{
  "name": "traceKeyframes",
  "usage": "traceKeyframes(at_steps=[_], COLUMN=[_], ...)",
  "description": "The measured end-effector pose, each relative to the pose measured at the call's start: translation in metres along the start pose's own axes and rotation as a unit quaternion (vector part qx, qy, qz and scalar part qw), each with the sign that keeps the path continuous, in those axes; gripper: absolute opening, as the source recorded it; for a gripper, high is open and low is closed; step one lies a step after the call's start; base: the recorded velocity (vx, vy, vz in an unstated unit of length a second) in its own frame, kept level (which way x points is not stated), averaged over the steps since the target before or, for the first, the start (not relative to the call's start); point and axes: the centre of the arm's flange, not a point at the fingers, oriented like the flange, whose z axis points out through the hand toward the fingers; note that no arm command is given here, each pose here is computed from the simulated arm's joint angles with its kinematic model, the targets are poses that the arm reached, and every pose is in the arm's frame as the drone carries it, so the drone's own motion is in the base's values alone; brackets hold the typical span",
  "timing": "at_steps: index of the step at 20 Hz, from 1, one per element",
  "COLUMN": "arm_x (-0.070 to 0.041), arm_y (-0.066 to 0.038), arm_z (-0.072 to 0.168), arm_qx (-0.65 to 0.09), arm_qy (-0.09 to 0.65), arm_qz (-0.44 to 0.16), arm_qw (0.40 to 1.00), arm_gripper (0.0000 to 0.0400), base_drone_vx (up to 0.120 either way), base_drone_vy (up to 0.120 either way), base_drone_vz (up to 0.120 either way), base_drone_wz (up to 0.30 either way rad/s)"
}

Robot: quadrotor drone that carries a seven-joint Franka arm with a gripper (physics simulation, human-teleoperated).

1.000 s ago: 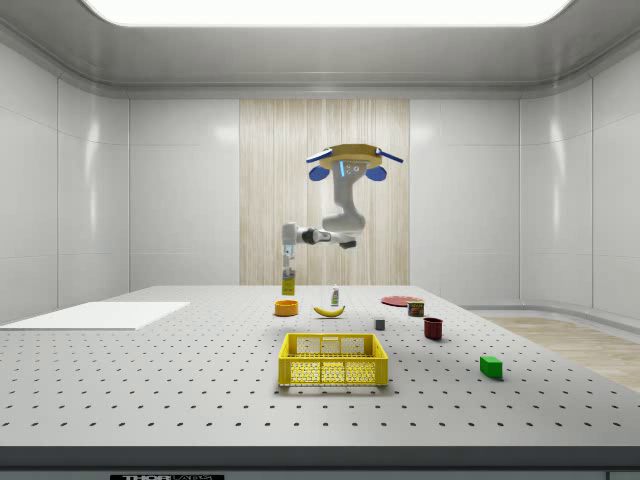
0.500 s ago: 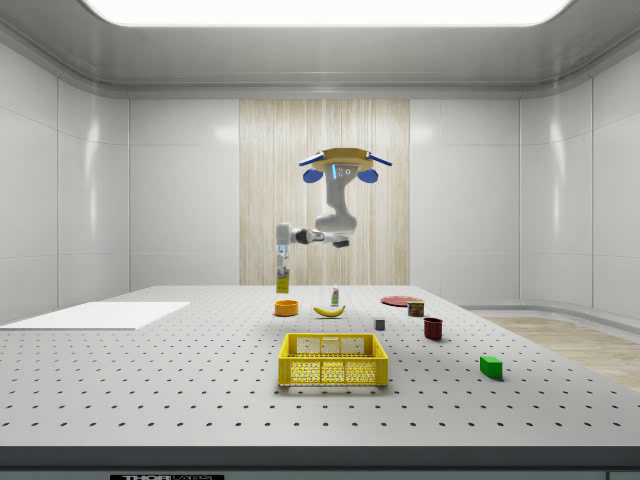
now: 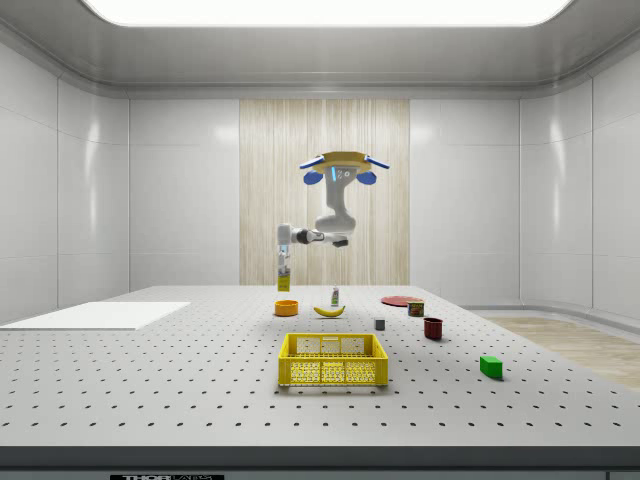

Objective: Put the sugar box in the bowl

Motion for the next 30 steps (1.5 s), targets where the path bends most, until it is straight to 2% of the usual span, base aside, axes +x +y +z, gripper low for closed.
traceKeyframes(at_steps=[14,21,30], arm_x=[0.0,0.0,0.0], arm_y=[0.0,0.0,0.0], arm_z=[0.0,0.005,0.043], arm_qx=[0.0,0.0,0.0], arm_qy=[0.0,0.0,0.0], arm_qz=[-0.001,-0.004,-0.008], arm_qw=[1.0,1.0,1.0], arm_gripper=[0.0163,0.0164,0.0164], base_drone_vx=[-0.014,0.0,0.0], base_drone_vy=[-0.12,-0.023,0.0], base_drone_vz=[0.0,0.0,0.0], base_drone_wz=[0.0,0.0,0.0])
